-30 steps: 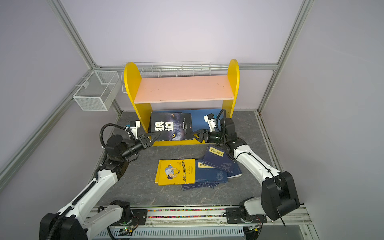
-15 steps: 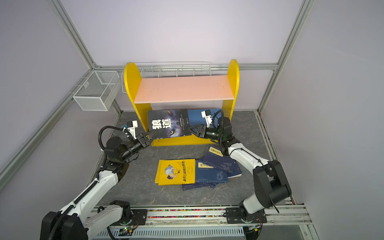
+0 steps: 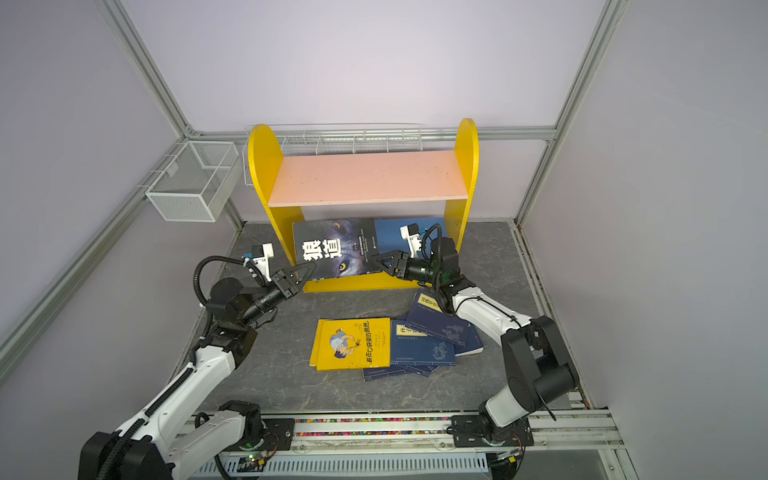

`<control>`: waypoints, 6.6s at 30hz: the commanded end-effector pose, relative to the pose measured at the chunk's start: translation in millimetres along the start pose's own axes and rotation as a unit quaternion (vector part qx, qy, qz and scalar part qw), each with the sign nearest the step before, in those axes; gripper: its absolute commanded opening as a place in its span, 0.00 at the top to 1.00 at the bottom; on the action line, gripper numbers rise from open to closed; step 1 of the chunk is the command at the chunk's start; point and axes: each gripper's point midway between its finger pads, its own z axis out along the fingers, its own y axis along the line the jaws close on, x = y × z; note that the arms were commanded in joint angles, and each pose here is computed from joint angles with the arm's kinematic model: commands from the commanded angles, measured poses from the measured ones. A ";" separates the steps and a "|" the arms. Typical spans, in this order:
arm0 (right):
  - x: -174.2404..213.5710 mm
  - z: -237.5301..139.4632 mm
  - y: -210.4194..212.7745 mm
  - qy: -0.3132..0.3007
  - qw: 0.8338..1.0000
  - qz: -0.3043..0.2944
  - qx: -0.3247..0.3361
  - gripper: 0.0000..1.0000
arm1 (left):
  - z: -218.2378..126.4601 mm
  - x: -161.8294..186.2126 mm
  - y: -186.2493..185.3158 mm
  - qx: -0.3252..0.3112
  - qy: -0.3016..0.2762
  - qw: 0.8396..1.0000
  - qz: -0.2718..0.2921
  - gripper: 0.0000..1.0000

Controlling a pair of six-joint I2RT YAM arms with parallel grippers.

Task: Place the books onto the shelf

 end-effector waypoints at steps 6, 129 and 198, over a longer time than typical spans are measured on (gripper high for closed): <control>-4.8 1.8 38.6 0.006 0.998 -0.038 -0.057 0.51 | -1.0 -11.9 -25.0 0.042 -0.019 0.998 0.030 1.00; -22.5 74.0 -51.8 0.119 0.937 -0.181 0.273 0.33 | -112.5 25.8 171.5 -0.519 -0.017 0.855 0.007 0.17; -23.6 65.0 -76.8 0.113 0.875 -0.277 0.380 0.26 | -116.6 29.4 173.6 -0.526 -0.008 0.850 0.013 0.17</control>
